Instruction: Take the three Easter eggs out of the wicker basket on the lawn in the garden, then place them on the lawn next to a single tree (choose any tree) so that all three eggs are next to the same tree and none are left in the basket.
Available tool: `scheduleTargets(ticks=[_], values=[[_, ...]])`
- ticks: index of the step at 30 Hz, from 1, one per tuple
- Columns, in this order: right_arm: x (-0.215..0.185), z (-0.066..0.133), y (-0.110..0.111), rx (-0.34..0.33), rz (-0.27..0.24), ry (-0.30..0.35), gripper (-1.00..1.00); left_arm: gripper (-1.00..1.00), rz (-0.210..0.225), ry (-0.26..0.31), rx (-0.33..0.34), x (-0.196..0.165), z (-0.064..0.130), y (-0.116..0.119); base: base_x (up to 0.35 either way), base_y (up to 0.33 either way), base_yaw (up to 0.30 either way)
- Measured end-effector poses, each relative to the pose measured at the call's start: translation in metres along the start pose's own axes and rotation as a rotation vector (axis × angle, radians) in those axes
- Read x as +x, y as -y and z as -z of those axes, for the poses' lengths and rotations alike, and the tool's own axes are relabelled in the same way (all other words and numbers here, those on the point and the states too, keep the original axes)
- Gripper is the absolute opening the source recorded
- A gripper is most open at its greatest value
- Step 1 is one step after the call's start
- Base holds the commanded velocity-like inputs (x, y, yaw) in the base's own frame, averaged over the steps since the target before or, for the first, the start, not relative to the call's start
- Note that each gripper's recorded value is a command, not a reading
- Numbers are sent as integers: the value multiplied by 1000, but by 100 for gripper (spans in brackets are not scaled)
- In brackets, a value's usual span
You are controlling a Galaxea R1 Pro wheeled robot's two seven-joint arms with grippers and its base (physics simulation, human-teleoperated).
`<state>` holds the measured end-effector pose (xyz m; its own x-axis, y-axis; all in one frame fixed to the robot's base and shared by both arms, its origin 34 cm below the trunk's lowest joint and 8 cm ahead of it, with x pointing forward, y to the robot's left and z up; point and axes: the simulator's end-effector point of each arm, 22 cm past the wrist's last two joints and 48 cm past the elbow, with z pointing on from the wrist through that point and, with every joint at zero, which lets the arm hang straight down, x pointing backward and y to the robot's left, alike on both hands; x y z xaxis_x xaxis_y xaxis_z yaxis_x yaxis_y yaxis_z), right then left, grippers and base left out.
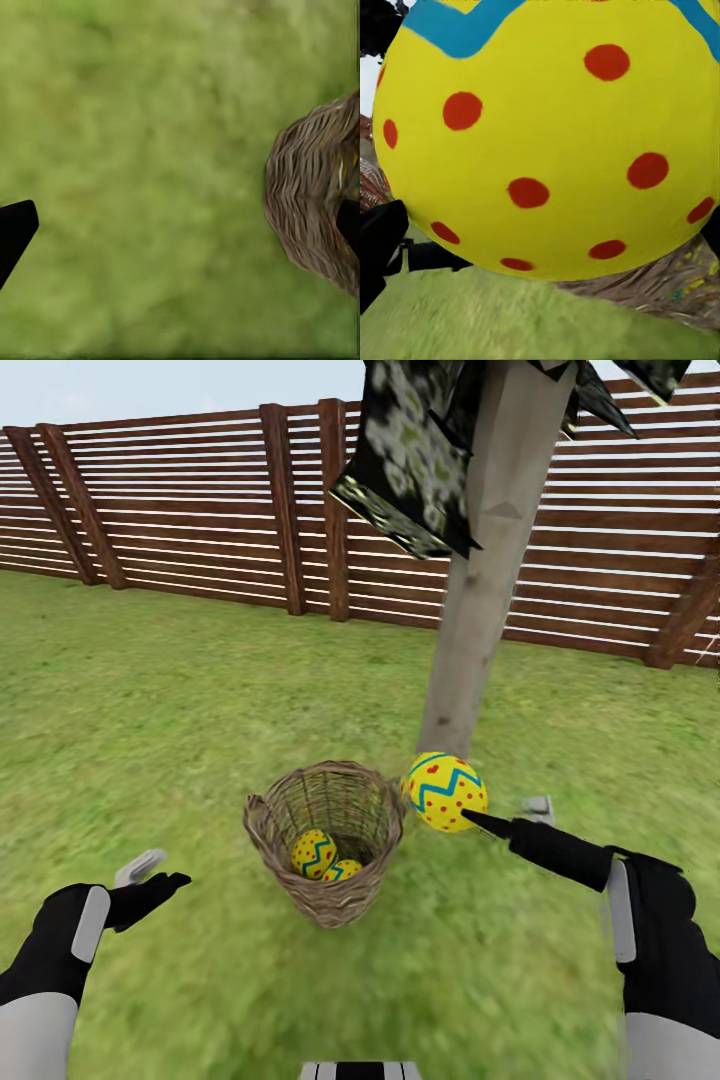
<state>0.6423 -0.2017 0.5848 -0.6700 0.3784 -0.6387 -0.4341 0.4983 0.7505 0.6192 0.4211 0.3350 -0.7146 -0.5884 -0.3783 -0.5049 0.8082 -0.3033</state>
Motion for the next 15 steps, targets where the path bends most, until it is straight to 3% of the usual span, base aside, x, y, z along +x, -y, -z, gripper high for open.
scheduleTargets(ticks=[3, 5, 6, 7, 8, 9, 11, 12, 15], values=[[-6, 13, 11, 34, 11, 7, -100, 100, 1, 2, -1, -1, 1, -1, 0, -58, 0], [0, 33, 37, 123, 32, -27, -100, 100, 1, 3, -1, -2, 1, -1, 0, -3, 0], [12, 38, 59, 210, 61, -60, -100, 100, 1, 5, -1, -3, 1, -1, 0, 0, 0], [23, 47, 91, 345, 121, -105, -100, 100, 1, 9, 2, -4, 2, 0, 0, 0, 0], [34, 65, 137, 535, 203, -162, -100, 100, 1, 15, 5, -7, 4, 1, 0, 0, 0], [41, 81, 172, 673, 239, -191, -100, 100, -2, 34, 15, -15, 8, 4, 0, 0, 0], [59, 106, 220, 857, 263, -222, -100, 100, -18, 91, 46, -36, 22, 18, 0, 0, 0], [69, 113, 236, 915, 267, -233, -100, 100, -26, 114, 62, -45, 28, 24, 0, 0, 0], [124, 108, 282, 1107, 264, -267, -100, 100, 6, 160, 225, -62, 46, 64, 0, 0, 0]])
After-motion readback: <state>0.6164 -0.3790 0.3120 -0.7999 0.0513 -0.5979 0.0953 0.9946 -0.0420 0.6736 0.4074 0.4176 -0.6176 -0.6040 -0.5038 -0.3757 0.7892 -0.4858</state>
